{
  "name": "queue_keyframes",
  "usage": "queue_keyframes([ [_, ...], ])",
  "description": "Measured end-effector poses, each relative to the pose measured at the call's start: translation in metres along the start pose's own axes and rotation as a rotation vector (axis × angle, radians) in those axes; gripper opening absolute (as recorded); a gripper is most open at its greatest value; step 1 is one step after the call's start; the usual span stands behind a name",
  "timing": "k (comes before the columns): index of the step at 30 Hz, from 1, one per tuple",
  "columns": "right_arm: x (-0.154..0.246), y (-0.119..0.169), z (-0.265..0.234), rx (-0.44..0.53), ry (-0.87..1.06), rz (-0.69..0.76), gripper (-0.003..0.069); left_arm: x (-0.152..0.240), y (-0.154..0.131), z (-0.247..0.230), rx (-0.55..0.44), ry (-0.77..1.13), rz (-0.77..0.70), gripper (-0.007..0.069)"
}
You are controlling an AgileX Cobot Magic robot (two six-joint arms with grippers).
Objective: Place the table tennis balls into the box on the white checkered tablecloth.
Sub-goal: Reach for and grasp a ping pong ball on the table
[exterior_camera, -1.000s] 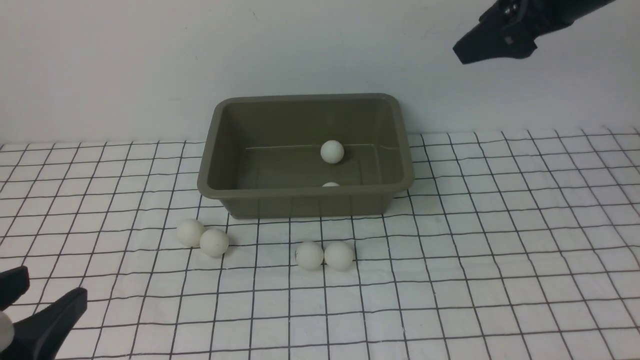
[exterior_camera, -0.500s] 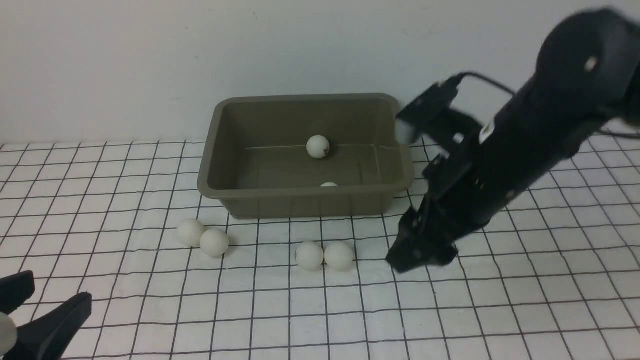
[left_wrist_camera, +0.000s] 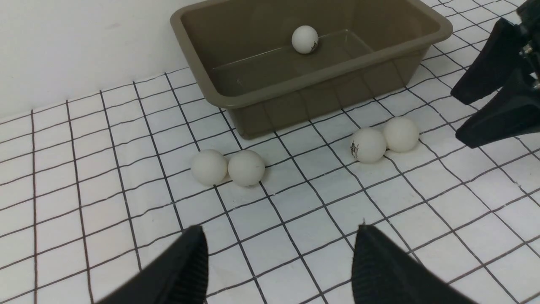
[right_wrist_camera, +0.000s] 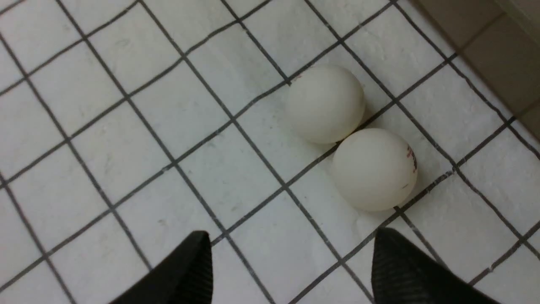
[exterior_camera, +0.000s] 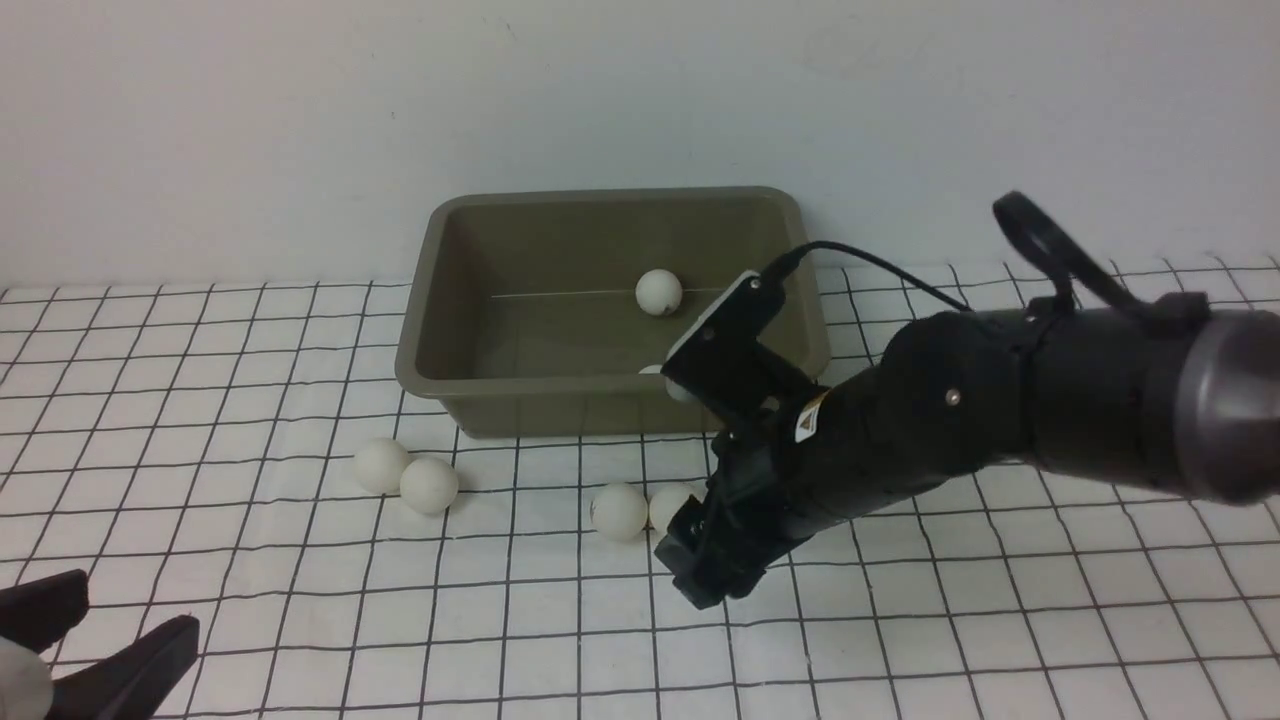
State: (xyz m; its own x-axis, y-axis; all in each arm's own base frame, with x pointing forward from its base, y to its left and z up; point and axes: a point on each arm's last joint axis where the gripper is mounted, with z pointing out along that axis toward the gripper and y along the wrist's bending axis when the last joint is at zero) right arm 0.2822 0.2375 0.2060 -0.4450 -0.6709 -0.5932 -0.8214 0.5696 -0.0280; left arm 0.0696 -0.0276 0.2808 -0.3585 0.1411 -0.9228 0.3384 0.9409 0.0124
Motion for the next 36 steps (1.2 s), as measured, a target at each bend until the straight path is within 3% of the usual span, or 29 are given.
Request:
queue_keyframes([
  [13,0.003,-0.010,0.026,0.075,-0.025,-0.055,0.0442,0.002,-0.001,0.000,0.010,0.017,0.000,0.0415],
  [24,-0.011,-0.017,0.049,0.077,-0.029,-0.063,0.0442,0.002,-0.001,0.000,0.014,0.024,0.000,0.0415],
  [36,0.004,-0.035,0.061,0.095,0.103,-0.093,0.0442,0.002,-0.001,0.000,0.014,0.024,0.000,0.0415],
])
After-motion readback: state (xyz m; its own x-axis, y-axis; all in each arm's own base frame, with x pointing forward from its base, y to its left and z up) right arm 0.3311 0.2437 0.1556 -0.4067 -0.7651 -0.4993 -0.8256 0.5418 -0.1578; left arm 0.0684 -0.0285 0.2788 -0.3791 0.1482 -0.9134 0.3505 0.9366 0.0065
